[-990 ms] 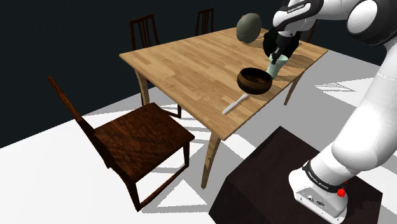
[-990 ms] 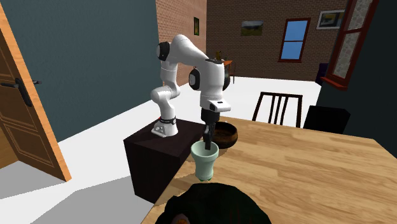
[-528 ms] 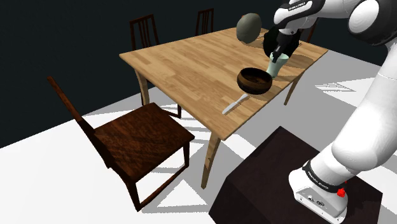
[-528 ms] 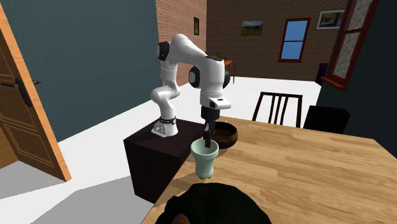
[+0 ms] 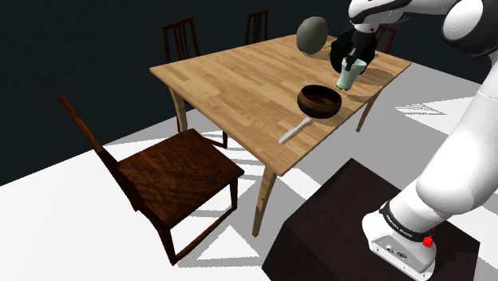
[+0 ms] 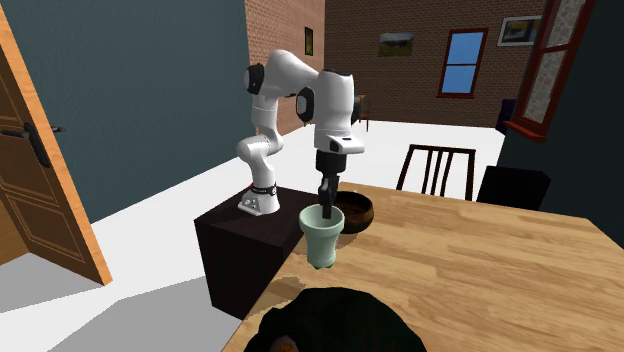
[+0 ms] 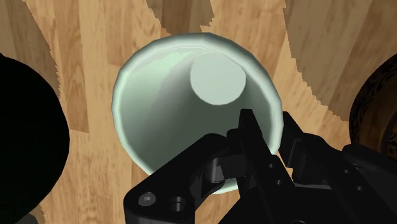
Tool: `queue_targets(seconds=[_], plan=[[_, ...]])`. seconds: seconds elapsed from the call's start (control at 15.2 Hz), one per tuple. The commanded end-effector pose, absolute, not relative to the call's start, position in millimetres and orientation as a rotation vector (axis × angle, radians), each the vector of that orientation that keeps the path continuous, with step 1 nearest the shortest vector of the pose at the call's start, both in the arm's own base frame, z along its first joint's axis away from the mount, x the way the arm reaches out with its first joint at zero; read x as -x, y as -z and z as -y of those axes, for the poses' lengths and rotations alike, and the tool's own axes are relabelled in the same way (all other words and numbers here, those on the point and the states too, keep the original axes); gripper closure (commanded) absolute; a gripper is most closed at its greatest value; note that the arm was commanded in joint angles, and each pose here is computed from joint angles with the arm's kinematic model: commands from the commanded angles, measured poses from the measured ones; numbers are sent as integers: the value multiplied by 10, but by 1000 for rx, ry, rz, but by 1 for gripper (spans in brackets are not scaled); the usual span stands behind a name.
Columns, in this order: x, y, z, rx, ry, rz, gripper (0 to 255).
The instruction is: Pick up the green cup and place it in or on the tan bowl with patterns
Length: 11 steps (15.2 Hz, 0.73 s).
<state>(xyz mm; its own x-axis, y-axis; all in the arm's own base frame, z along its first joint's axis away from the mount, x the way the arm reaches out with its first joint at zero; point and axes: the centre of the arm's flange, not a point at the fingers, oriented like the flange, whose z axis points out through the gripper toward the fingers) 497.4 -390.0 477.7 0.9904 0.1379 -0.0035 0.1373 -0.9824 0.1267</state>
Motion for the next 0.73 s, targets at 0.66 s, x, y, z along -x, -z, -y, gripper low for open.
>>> queue_targets(seconds=[0.66], plan=[[-4979,-5420,3894,-3007,-8,-209,255]])
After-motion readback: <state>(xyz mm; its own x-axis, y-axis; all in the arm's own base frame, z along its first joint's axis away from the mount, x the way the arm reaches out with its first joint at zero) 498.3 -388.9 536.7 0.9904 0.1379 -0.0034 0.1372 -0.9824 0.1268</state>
